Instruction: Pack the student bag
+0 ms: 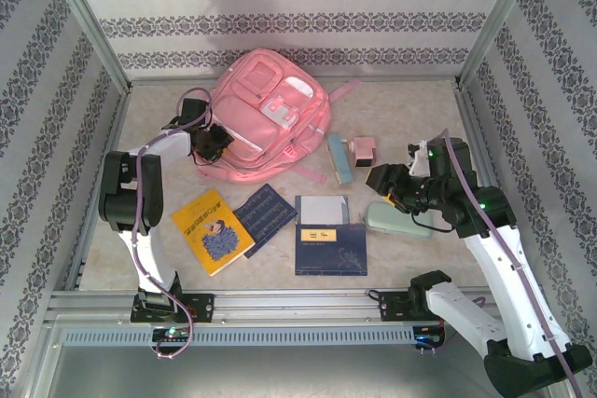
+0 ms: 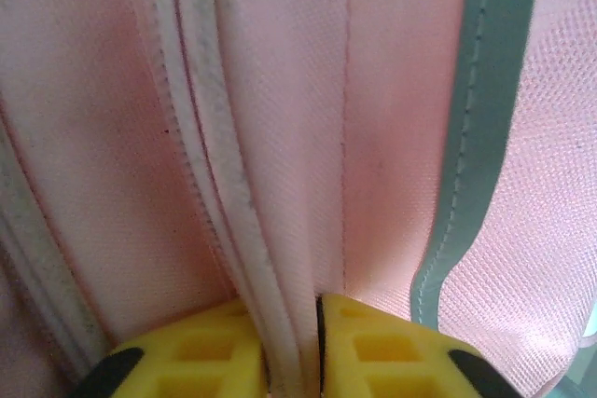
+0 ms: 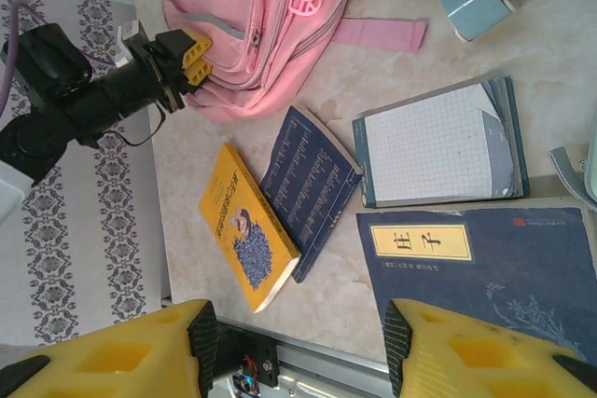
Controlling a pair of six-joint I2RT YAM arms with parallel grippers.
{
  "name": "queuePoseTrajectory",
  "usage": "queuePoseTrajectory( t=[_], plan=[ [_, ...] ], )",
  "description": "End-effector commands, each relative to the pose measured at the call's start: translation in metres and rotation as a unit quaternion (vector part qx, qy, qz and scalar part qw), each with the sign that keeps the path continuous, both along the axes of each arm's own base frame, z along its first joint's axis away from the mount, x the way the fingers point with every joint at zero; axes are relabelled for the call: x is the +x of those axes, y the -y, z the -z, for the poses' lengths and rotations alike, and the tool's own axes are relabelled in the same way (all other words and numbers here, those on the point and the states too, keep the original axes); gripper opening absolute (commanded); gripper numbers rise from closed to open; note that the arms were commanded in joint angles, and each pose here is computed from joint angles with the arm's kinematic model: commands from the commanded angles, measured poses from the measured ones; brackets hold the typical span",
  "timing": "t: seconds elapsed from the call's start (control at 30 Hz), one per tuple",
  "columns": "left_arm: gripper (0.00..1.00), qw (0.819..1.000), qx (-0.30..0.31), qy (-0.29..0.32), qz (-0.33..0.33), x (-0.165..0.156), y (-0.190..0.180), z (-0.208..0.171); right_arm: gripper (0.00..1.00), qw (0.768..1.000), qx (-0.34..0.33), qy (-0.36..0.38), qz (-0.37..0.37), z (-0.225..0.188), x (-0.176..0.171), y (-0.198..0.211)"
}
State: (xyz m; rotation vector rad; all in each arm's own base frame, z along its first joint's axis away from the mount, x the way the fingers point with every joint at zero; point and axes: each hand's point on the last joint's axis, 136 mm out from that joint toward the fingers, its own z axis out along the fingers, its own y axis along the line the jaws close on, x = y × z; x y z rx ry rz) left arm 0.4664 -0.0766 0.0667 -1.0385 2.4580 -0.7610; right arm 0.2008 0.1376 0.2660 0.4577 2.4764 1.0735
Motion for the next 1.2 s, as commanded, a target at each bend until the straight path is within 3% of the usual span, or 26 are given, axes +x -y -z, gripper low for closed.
queuePoseTrajectory(
  t=[0.0, 0.13, 0.4, 0.5, 0.67, 0.77, 0.87, 0.97, 1.17],
  plan=[
    [0.12, 0.997, 0.001, 0.072, -0.039, 0.026, -0.01, -0.037, 0.51, 1.0, -0.004, 0.02, 0.001, -0.004, 0.0, 0.004],
    [0.0, 0.992, -0.006, 0.11, -0.062, 0.036, -0.014, -0.087, 0.59, 0.999, -0.035, 0.007, 0.012, 0.004, 0.001, 0.012],
    [0.0, 0.983, -0.043, 0.161, -0.078, 0.04, -0.002, -0.157, 0.58, 1.0, -0.014, -0.015, 0.006, 0.01, 0.028, -0.002],
    [0.0, 0.979, -0.059, 0.171, -0.092, 0.036, -0.002, -0.178, 0.65, 1.0, -0.014, -0.019, 0.011, 0.01, 0.043, -0.009],
    [0.0, 0.972, -0.075, 0.189, -0.12, 0.023, 0.001, -0.209, 0.66, 0.999, -0.004, -0.018, -0.027, 0.003, 0.066, -0.042],
    [0.0, 0.97, -0.09, 0.184, -0.129, 0.011, 0.014, -0.218, 0.68, 0.999, 0.0, -0.019, -0.047, 0.001, 0.08, -0.06],
    [0.0, 0.967, -0.08, 0.18, -0.16, -0.01, 0.02, -0.223, 0.8, 0.997, -0.034, -0.03, -0.068, 0.008, 0.091, -0.074],
    [0.0, 0.963, -0.082, 0.183, -0.182, -0.028, 0.026, -0.224, 0.81, 0.993, -0.05, -0.051, -0.091, 0.017, 0.098, -0.084],
    [0.0, 0.967, -0.098, 0.147, -0.182, -0.053, 0.045, -0.204, 0.84, 0.994, 0.011, -0.071, -0.08, 0.031, 0.114, -0.111]
  ],
)
